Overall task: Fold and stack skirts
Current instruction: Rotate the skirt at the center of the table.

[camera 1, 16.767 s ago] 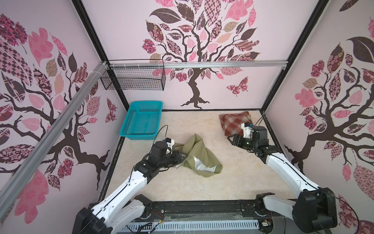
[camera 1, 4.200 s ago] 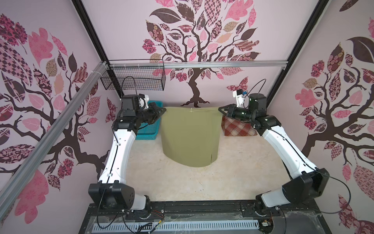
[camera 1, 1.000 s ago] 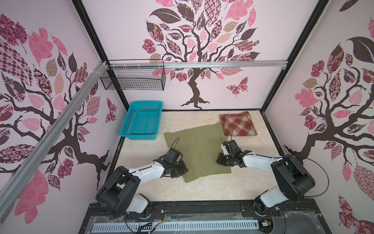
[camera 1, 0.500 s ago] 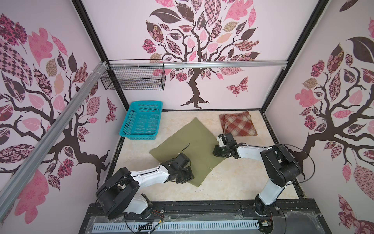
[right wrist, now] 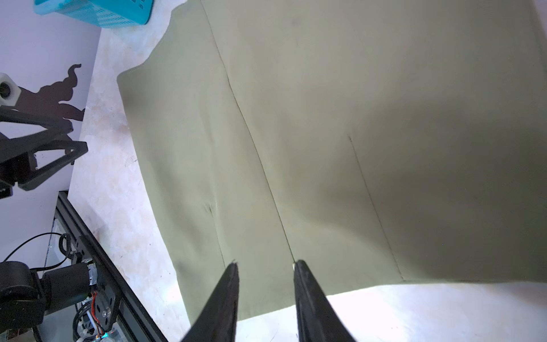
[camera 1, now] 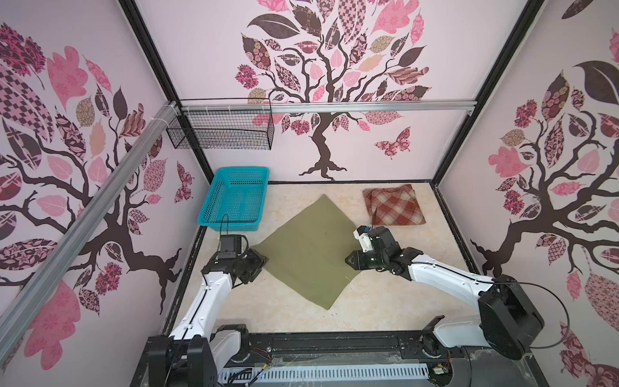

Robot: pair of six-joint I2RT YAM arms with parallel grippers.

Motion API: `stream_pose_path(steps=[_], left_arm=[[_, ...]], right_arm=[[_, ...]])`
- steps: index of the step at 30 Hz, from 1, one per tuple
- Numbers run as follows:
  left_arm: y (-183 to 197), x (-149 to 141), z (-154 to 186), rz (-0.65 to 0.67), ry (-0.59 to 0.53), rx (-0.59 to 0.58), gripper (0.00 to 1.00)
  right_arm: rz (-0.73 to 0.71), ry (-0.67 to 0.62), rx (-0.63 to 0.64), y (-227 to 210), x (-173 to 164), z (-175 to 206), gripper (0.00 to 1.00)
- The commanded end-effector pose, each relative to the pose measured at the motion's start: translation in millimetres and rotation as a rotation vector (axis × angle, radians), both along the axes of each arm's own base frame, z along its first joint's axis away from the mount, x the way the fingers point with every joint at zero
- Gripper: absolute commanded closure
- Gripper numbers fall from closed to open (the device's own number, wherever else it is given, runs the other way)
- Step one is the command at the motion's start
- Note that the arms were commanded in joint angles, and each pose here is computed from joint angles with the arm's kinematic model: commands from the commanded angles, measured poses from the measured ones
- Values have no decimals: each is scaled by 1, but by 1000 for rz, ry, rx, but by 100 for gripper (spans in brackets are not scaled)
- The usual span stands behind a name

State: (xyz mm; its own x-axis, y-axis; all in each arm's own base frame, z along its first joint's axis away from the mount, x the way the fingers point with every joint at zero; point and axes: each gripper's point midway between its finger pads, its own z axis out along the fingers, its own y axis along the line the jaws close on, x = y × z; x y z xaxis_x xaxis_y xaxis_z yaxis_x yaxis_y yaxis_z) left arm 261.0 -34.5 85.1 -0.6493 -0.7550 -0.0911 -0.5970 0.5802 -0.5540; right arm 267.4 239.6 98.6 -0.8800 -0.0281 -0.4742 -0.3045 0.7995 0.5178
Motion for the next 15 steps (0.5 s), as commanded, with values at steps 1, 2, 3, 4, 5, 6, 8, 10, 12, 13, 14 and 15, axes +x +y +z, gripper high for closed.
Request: stream_pose_path(steps=[1, 2, 3, 4, 5, 6, 8, 10, 12, 13, 14, 15], left_arm=[[14, 17, 13, -21, -40, 8, 50], [20, 25, 14, -5, -47, 23, 49], [23, 31, 14, 4, -54, 25, 49], [26, 38, 16, 18, -68, 17, 49], [28, 46, 16, 30, -86, 6, 52], [30, 51, 15, 43, -98, -1, 55], [38, 59, 10, 90, -107, -18, 58], [47, 62, 2, 130, -99, -33, 65], [56, 62, -6, 167, -90, -39, 68], [60, 62, -9, 187, -87, -44, 71], [65, 62, -12, 205, -85, -47, 73], [69, 62, -15, 216, -82, -44, 74]], right_arm=[[21, 37, 11, 7, -2, -3, 65], [26, 45, 9, 9, 0, -4, 64], [30, 51, 8, 11, 1, -5, 64], [34, 57, 9, 12, 2, -6, 65], [38, 58, 12, 14, 3, -6, 64], [40, 59, 14, 15, 4, -6, 65], [41, 60, 16, 17, 5, -7, 65], [39, 63, 16, 17, 6, -8, 65], [41, 69, 16, 18, 7, -9, 65], [43, 74, 17, 19, 7, -10, 65], [43, 77, 15, 19, 7, -12, 65], [43, 82, 14, 20, 7, -13, 65]])
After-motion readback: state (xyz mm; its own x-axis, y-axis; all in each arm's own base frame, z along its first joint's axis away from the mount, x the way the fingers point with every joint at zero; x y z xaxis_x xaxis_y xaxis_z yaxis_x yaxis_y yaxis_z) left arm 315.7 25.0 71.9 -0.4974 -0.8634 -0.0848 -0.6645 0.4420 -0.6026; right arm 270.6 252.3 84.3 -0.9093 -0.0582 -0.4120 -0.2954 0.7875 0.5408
